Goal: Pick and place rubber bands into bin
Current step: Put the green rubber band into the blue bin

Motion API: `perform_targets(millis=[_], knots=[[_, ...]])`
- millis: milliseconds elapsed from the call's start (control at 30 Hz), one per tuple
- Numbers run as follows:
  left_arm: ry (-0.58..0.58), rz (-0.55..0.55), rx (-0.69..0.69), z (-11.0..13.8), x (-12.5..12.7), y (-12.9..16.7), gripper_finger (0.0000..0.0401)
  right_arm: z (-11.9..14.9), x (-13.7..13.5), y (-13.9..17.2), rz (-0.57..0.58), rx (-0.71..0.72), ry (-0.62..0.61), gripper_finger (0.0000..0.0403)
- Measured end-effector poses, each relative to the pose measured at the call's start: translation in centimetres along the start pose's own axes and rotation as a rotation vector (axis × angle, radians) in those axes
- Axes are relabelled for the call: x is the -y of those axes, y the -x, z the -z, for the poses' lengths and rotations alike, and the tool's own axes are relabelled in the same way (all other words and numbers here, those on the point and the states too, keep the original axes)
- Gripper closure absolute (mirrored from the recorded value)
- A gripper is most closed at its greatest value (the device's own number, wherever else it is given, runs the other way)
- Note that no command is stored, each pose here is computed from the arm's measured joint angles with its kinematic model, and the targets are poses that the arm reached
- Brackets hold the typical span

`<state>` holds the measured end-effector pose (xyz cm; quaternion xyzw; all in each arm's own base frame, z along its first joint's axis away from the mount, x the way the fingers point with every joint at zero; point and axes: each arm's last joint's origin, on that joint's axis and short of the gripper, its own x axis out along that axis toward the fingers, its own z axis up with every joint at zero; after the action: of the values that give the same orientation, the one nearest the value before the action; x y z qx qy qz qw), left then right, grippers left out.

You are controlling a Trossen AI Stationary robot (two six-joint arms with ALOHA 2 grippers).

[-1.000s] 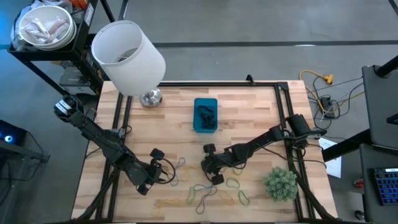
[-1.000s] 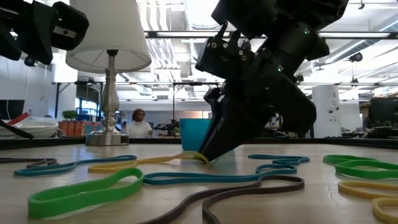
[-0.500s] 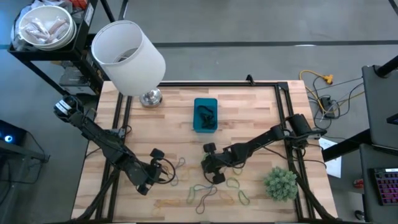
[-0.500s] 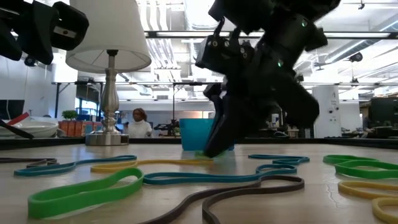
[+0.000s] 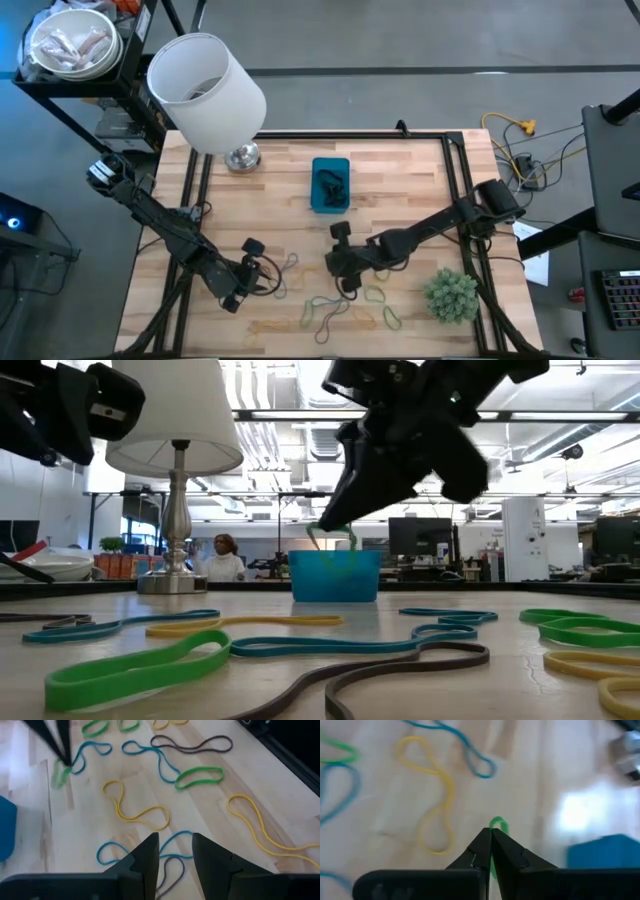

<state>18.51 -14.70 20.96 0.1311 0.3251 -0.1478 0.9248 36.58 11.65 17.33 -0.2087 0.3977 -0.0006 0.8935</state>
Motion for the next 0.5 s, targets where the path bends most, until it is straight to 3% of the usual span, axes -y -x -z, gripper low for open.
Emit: perform_targets(millis=[267, 500], knots=[[-0.001, 0.001, 0.013, -0.1, 0.0, 0.0, 0.0299, -0.8, 3.2, -0.1, 0.249, -0.026, 0.051, 0.0394], [0.000, 0.002, 0.013, -0.1, 0.0, 0.0, 0.0299, -1.0, 8.0, -0.9, 0.354, -0.058, 0.005, 0.0394]])
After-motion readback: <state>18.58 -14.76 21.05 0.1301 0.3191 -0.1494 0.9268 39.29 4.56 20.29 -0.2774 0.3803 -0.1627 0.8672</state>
